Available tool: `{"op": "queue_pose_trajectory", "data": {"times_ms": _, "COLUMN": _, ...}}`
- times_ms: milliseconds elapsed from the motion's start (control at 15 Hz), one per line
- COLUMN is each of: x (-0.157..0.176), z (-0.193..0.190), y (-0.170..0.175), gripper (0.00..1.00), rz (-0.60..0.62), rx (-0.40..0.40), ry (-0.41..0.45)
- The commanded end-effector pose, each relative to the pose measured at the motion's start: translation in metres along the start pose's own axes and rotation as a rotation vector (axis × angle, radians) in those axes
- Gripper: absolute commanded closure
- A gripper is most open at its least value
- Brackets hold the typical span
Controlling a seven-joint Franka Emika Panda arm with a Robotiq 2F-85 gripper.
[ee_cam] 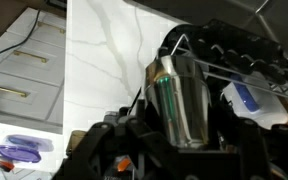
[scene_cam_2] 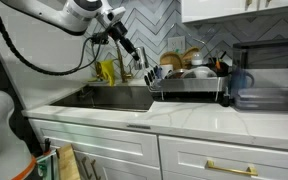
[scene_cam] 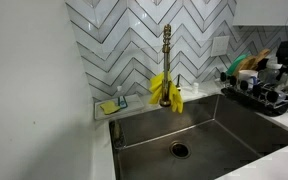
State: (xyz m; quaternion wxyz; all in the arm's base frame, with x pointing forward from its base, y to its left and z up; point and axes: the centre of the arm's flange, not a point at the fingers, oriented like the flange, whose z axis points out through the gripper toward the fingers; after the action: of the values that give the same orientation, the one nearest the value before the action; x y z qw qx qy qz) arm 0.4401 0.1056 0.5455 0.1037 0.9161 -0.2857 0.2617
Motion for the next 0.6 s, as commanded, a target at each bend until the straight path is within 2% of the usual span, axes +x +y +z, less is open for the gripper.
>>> {"op": "queue_pose_trajectory", "data": {"times_ms": 0, "x": -0.003, "z": -0.004, "y": 0.047, "gripper": 0.57, "rz": 0.077, "rx": -0.045, "ry": 0.032}}
{"op": "queue_pose_trajectory", "data": {"times_ms": 333, "x": 0.012, "z": 0.023, "y": 0.104, "gripper": 0.57, "rz": 0.173, "rx": -0.041, "ry": 0.03}}
{"op": "queue_pose_trajectory", "data": {"times_ms": 533, "x": 0.015, "z": 0.045, "y": 0.13, "gripper": 0.57, "rz": 0.218, "rx": -0.011, "ry": 0.029}}
